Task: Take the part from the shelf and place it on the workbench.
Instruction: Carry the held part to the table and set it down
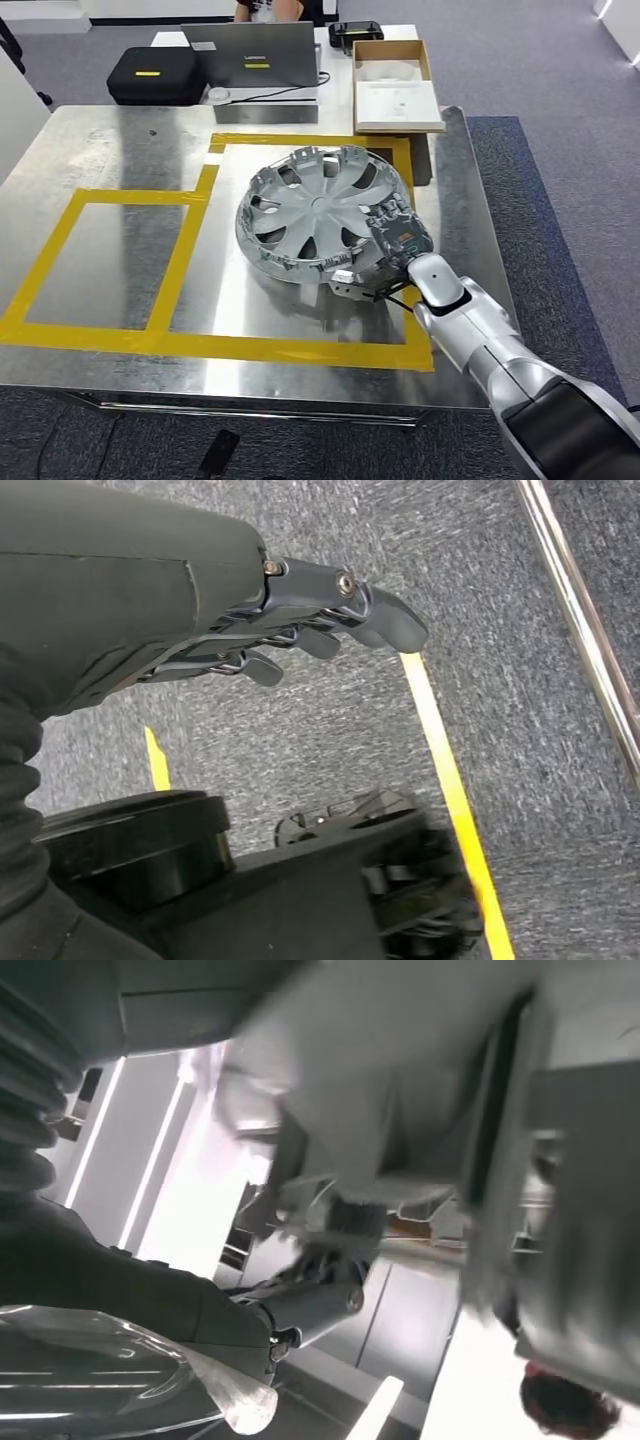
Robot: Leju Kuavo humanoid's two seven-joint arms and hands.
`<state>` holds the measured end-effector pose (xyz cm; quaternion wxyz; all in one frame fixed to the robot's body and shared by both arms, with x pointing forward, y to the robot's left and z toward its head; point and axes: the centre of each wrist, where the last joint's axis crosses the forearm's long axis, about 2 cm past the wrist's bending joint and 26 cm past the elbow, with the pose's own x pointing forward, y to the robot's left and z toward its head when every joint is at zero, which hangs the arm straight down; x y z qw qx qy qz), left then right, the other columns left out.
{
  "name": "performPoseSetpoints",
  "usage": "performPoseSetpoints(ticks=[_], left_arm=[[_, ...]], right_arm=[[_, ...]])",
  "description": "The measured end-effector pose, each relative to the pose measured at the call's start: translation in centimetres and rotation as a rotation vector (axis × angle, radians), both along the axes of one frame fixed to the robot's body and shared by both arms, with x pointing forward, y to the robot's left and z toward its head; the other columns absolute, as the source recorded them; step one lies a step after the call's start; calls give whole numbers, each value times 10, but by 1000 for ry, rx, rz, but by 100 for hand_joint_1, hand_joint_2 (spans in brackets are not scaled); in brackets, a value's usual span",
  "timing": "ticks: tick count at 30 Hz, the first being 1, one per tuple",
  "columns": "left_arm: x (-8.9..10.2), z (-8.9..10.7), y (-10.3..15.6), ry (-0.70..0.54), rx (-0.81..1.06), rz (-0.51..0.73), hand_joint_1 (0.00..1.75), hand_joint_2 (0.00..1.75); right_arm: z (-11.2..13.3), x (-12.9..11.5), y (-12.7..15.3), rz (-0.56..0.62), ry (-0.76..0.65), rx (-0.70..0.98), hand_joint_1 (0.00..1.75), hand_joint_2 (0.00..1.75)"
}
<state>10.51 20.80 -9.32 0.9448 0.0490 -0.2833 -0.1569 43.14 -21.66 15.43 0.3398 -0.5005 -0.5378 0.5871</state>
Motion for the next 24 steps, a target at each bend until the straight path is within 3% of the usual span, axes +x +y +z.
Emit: performPoseSetpoints(ticks=[2,6,9,12,18,24], left_arm=[[0,0,1,0,0,0,0,175],[1,0,3,-4,12,11,0,0],[1,0,3,-8,33,37,0,0],[1,0,4,-12,44,61,0,0],[-13,-4,8,14,48,87,0,0],[-21,-6,14,13,64,119,0,0]], right_arm=[[-4,-2,-3,-5,10,-2,0,0],[-5,-2,-5,7,-2,8,0,0],[-7,-8,-2,73,-54,81,0,0],[-2,-21,15,150,-113,299,0,0],[26,-76,38,335,-192,926,0,0],[43,-131,28,640,-241,1254,0,0]])
